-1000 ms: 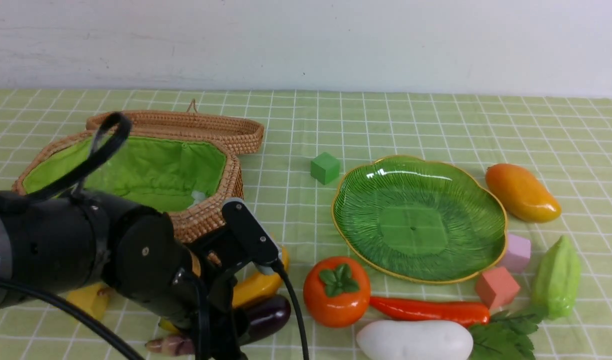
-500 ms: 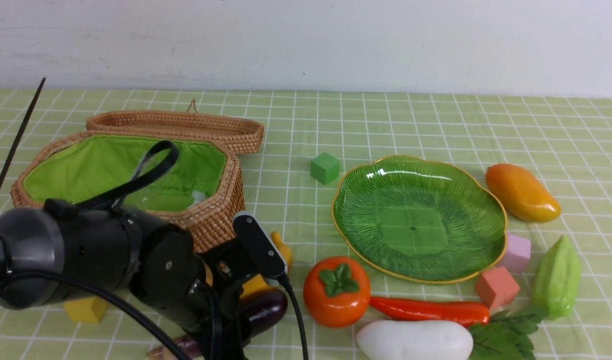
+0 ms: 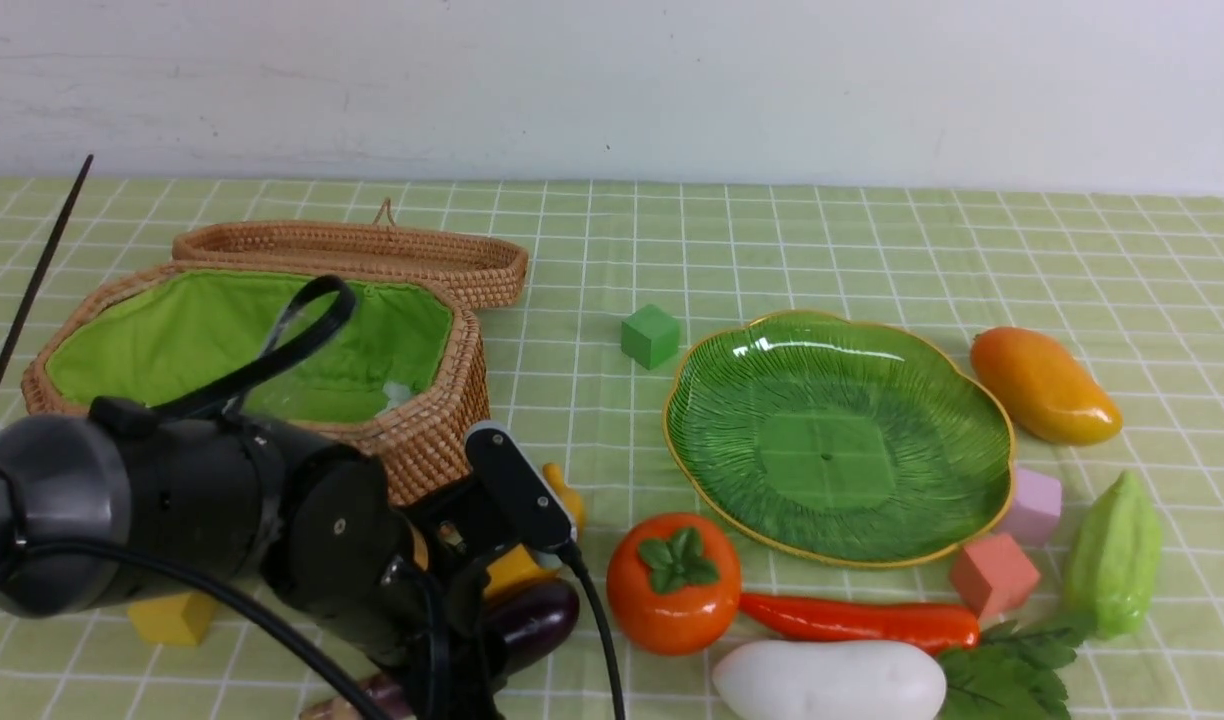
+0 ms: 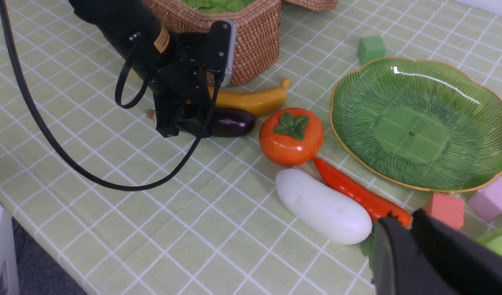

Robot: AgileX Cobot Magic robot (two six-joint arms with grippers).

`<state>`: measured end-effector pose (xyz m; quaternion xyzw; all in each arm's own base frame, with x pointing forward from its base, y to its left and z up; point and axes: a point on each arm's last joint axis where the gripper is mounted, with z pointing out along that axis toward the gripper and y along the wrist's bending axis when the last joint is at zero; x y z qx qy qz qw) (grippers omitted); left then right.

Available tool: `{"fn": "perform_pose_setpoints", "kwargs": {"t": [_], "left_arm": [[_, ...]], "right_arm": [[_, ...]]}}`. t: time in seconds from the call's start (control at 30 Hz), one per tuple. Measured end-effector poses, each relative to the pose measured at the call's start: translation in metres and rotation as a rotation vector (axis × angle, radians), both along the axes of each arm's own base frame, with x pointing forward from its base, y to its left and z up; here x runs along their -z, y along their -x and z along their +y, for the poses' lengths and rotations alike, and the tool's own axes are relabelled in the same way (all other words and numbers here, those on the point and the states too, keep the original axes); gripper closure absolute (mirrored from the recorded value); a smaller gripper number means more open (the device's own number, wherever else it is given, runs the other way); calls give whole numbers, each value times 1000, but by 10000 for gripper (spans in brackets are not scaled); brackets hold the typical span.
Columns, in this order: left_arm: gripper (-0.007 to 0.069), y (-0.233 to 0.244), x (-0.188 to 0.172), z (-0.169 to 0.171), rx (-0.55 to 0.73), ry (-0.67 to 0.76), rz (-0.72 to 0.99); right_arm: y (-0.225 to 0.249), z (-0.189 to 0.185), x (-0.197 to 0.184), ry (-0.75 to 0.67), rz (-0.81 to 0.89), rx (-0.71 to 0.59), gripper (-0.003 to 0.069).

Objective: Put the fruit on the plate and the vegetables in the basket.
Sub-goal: Use the left arm to grab an eggplant and put it into the left basket

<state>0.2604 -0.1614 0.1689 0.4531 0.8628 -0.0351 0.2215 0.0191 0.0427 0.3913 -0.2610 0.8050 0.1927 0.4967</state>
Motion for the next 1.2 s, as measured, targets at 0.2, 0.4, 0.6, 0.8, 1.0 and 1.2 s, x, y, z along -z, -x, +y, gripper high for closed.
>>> {"fn": "perform_pose_setpoints", "kwargs": {"t": [0.2,0.4,0.6,0.8,1.0,1.2], "left_arm": [[196,-1,7,-1,-4,-8,23],[261,-2,12,-2,-12,-10,44],[270,1,9,0,-8,-20,66],[270,14,-24,3,-31,44,57],[270,33,-75,10,-61,187,-32],[270,57,-121,23,-54,294,-165]], "right_arm": [[0,0,0,-3,1,-2,583],[0,0,0,-3,1,-2,580],[0,0,0,-6,1,-4,574],[0,0,-1,-8,-3,-2,580],[-3,1,-6,-44,-53,17,655],[-7,3,-21,-151,-194,19,673]]}}
